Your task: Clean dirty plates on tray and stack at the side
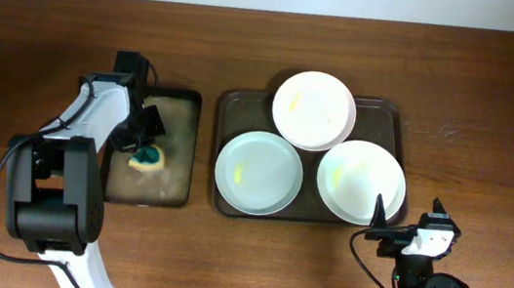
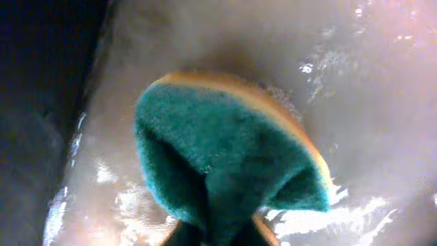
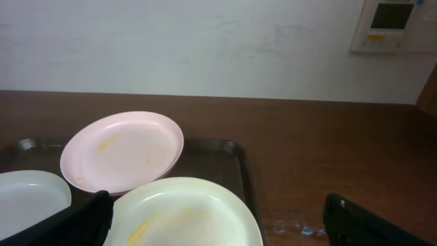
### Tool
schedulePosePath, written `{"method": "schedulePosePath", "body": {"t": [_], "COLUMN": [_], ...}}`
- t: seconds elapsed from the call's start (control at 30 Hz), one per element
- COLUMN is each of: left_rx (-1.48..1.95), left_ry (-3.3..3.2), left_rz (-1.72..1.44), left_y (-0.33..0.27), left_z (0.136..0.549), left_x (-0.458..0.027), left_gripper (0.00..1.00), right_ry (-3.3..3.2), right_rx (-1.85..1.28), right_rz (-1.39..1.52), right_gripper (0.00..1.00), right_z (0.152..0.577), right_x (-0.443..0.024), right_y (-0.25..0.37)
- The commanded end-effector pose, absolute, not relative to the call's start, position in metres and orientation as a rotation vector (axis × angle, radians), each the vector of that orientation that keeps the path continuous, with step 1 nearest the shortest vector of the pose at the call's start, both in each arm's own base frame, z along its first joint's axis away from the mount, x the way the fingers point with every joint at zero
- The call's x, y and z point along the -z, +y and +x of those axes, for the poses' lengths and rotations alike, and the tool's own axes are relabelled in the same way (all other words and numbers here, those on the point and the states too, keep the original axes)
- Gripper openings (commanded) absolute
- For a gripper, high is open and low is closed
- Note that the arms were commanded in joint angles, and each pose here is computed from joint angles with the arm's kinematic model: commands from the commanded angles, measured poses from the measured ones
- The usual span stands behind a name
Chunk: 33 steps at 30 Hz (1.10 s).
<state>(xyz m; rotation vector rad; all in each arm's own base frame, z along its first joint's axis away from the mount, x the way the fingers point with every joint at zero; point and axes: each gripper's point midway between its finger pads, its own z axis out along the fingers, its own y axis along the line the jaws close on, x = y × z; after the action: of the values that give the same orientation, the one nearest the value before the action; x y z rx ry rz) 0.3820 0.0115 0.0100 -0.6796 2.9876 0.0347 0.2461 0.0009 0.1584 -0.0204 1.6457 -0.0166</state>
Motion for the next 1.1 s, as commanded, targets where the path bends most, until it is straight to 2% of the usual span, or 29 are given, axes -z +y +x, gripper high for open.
{"method": "schedulePosePath", "body": {"t": [0.0,0.17,0.2,0.27,0.3,0.33,0.37,0.4,0.57,0.67,0.93,1.07], "left_rx": [-0.047,-0.056,-0.058,-0.061,-0.064,-0.066,-0.065,-0.065,-0.074,-0.068,-0.013,0.003], "left_ry": [2.973,3.002,3.006,3.015,3.022,3.030,3.037,3.045,3.064,3.046,2.889,2.837], "left_rz": [-0.679,-0.685,-0.685,-0.687,-0.688,-0.690,-0.691,-0.693,-0.699,-0.696,-0.665,-0.654], "left_y": [0.014,0.014,0.014,0.014,0.014,0.014,0.013,0.013,0.014,0.014,0.015,0.015], "left_z": [0.390,0.383,0.382,0.379,0.378,0.376,0.374,0.372,0.368,0.380,0.422,0.427], "left_x": [-0.015,-0.014,-0.014,-0.014,-0.014,-0.014,-0.014,-0.014,-0.018,-0.040,-0.165,-0.195], "left_gripper": [0.99,0.99,0.95,0.73,0.45,0.25,0.09,0.00,0.00,0.00,0.00,0.00], "right_ry": [1.650,1.650,1.650,1.650,1.650,1.650,1.650,1.650,1.650,1.650,1.650,1.650], "right_rx": [0.021,0.021,0.021,0.021,0.021,0.021,0.021,0.021,0.021,0.021,0.021,0.021], "right_rz": [-0.010,-0.010,-0.010,-0.010,-0.010,-0.010,-0.009,-0.010,-0.010,-0.010,-0.010,-0.010], "right_gripper": [0.98,0.98,0.99,0.98,0.98,0.98,0.98,0.98,0.98,0.98,0.98,0.98], "right_z": [0.246,0.246,0.246,0.246,0.246,0.246,0.246,0.246,0.246,0.246,0.246,0.246], "right_x": [-0.155,-0.155,-0.155,-0.155,-0.155,-0.155,-0.155,-0.155,-0.155,-0.155,-0.155,-0.155], "right_y": [-0.001,-0.001,-0.001,-0.001,-0.001,-0.001,-0.001,-0.001,-0.001,-0.001,-0.001,-0.001]}}
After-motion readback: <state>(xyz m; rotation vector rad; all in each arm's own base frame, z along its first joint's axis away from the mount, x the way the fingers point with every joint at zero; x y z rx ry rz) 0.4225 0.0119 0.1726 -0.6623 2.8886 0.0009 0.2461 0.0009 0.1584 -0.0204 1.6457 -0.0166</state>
